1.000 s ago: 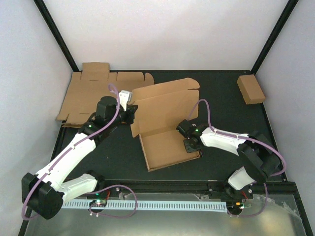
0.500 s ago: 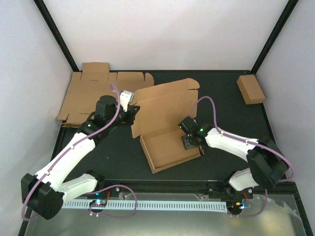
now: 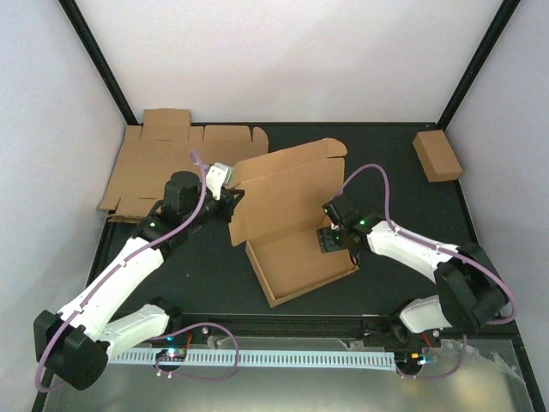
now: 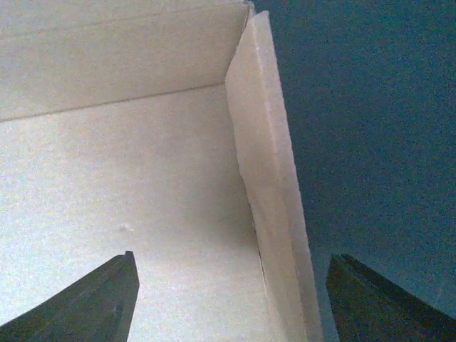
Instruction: Fold the paper box
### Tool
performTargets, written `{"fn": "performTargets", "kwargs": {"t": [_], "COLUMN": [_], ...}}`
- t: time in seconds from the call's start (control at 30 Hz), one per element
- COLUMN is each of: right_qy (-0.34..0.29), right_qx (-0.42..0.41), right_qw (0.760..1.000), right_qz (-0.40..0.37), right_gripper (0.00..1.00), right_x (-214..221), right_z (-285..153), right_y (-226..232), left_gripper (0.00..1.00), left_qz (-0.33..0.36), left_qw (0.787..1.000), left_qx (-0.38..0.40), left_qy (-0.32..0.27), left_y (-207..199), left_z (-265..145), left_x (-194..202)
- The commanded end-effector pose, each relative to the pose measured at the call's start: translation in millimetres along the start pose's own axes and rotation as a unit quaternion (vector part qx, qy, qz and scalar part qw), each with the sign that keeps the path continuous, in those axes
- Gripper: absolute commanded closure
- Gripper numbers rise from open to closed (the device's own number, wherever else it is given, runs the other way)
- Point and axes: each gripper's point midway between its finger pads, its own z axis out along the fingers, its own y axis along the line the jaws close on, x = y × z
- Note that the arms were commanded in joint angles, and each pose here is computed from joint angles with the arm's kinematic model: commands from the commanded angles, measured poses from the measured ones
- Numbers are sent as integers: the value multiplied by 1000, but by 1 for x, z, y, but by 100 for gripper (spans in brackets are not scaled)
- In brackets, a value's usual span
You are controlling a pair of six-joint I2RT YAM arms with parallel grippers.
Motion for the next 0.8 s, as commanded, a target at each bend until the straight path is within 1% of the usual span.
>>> {"fn": "performTargets", "kwargs": {"t": [0.0,0.07,0.2,0.23,0.33,0.57,0.63,0.77], "right_qy": [-8,-32,-56,-56,-37,-10,-3,-3], "right_qx": [1,3,11,14,22,26,32,32], "right_qw": [1000,999,998,998,999,1000,999,999], "right_qz": [-15,-11,-1,0,-2,2,6,16], "right_gripper": [25,25,37,40,43,54,59,73], "right_x": [-1,-6,-15,-16,-14,-2,3,10], "right_z": [8,7,5,7,15,23,23,22], "right_y": [-1,-3,-5,-6,-7,-8,-11,-13], "left_gripper": [98,98,98,98,98,98,98,98], "left_qz": [-5,-5,-4,-3,-4,-2,-2,3], "left_qw": [1000,1000,1000,1000,1000,1000,1000,999], "left_qx": [20,16,7,7,6,-11,-19,-12], "left_qy": [1,0,-11,-13,-16,-19,-23,-36], "left_y": [-5,-3,0,0,1,6,8,5], "left_z": [-3,-3,-5,-5,-5,-7,-8,-10], "left_x": [7,11,14,14,14,13,12,6]}}
